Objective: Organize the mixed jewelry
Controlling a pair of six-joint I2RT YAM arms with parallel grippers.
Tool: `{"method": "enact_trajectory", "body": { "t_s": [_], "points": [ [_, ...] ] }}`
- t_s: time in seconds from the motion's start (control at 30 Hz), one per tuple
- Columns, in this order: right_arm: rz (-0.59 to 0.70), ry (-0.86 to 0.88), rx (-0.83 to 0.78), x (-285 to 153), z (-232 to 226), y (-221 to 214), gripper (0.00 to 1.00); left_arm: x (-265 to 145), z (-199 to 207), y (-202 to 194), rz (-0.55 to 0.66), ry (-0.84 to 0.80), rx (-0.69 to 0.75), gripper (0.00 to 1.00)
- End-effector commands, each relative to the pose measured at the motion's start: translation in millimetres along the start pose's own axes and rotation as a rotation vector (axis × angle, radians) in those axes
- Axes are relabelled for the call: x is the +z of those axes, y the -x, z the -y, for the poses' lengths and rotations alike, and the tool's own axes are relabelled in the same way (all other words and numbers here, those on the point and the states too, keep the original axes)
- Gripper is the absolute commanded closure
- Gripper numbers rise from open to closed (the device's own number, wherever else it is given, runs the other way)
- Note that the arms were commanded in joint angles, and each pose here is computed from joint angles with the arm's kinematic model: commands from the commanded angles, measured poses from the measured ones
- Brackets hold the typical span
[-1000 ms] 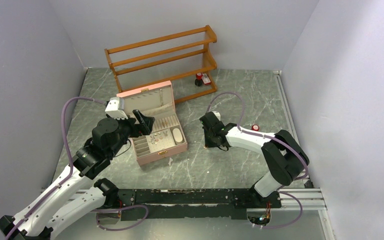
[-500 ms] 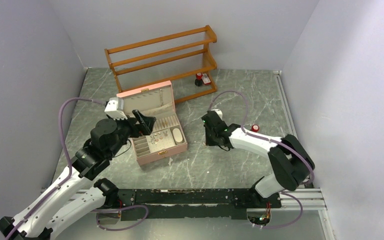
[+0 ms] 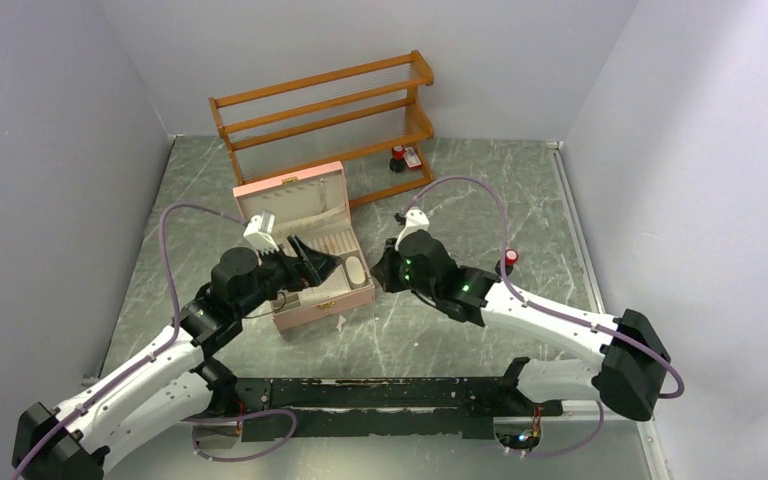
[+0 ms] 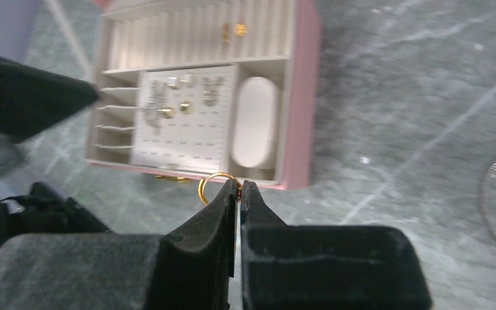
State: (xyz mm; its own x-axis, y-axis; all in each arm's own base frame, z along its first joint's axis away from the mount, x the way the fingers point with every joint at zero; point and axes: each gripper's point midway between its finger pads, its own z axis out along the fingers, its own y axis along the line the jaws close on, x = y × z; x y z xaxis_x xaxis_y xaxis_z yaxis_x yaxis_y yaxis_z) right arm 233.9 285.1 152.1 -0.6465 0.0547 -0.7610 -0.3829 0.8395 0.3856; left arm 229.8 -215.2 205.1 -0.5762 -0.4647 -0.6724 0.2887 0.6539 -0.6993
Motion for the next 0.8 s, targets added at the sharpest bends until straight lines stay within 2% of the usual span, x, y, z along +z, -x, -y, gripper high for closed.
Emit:
{"method": "enact_trajectory", "body": {
  "t_s": [0.0, 0.1, 0.23, 0.4, 0.7, 0.77],
  "points": [
    [0.104, 0.116, 0.053, -7, -49, 31, 0.97, -5, 36, 9, 0.059, -0.198, -0.147, 0.12],
    [0.116, 0.177, 0.070, -9, -71, 37, 0.97, -4, 35, 2, 0.048, -0.220, -0.184, 0.18],
    [0.112, 0.227, 0.095, -5, -87, 39, 0.96, -1, 34, -12, 0.004, -0.256, -0.225, 0.35],
    [0.101, 0.237, 0.103, -1, -93, 37, 0.96, -1, 41, -15, -0.003, -0.309, -0.220, 0.54],
    [0.104, 0.224, 0.104, 0, -91, 38, 0.96, 1, 39, -13, 0.000, -0.291, -0.181, 0.80],
    [0.104, 0.228, 0.112, -1, -92, 39, 0.96, 1, 38, -14, -0.006, -0.286, -0.175, 0.89]
  ]
}}
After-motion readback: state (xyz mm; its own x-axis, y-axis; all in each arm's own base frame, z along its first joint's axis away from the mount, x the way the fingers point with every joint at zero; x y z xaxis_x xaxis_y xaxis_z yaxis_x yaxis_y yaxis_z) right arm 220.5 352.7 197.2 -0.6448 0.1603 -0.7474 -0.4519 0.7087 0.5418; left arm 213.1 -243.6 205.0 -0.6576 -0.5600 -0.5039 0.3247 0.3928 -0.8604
